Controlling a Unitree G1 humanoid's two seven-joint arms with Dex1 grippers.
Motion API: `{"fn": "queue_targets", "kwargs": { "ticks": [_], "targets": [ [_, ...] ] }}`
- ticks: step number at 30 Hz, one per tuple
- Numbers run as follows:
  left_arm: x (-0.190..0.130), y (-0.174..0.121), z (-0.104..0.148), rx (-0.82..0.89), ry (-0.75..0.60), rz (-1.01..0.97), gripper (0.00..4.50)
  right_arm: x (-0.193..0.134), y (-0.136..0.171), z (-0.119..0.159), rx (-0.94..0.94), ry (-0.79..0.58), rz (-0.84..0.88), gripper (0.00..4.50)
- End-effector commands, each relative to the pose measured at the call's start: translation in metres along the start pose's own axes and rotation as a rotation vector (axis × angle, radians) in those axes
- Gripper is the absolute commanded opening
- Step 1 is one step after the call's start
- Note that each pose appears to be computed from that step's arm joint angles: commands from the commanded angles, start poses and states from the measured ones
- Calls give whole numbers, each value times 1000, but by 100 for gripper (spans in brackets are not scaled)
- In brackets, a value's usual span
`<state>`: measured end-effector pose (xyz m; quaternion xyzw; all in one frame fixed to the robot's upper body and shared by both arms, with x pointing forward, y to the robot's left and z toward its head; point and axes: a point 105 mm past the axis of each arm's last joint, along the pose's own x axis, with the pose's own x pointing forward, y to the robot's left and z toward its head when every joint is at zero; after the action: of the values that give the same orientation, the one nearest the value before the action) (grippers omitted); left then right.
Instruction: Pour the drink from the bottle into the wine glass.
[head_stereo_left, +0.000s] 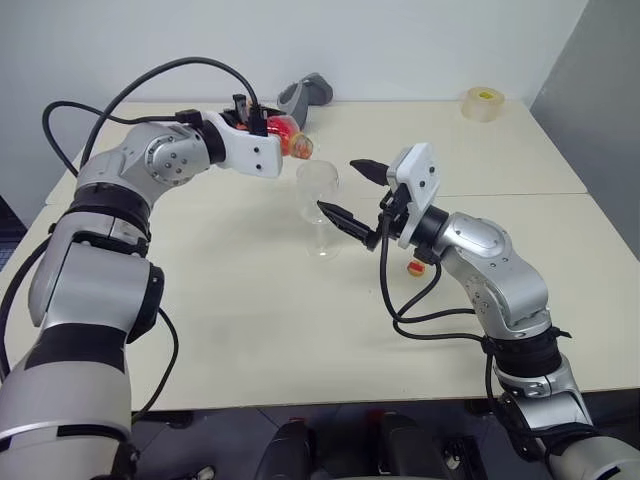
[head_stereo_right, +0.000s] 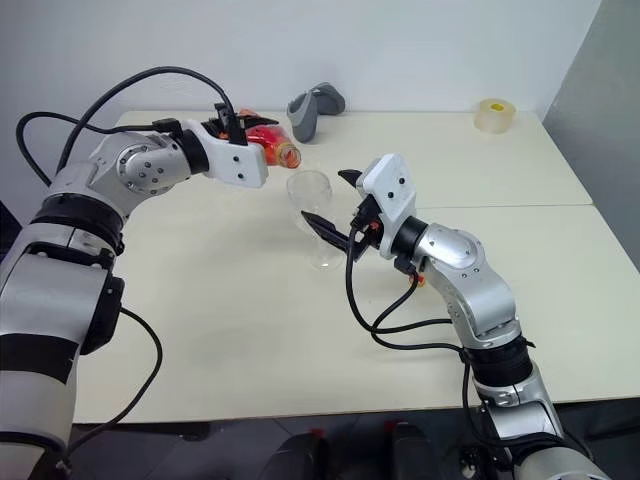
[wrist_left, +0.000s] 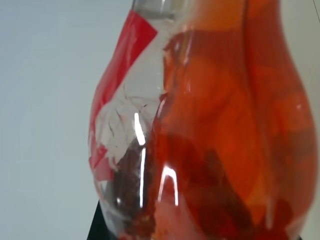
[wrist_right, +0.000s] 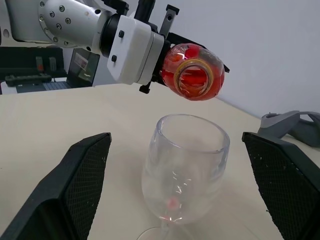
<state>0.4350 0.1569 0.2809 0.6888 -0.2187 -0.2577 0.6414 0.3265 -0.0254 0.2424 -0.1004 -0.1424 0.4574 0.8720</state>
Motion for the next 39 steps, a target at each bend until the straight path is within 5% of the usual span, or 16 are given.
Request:
{"fn": "queue_targets", "kwargs": {
  "ticks": [1,39],
  "targets": [
    [-6,31,1,49,-4,86,116,2,1,17,-47,-54,11,450],
    [-11,40,-7,132,44,94,116,2,1,15,-46,-44,18,450]
  ]
}}
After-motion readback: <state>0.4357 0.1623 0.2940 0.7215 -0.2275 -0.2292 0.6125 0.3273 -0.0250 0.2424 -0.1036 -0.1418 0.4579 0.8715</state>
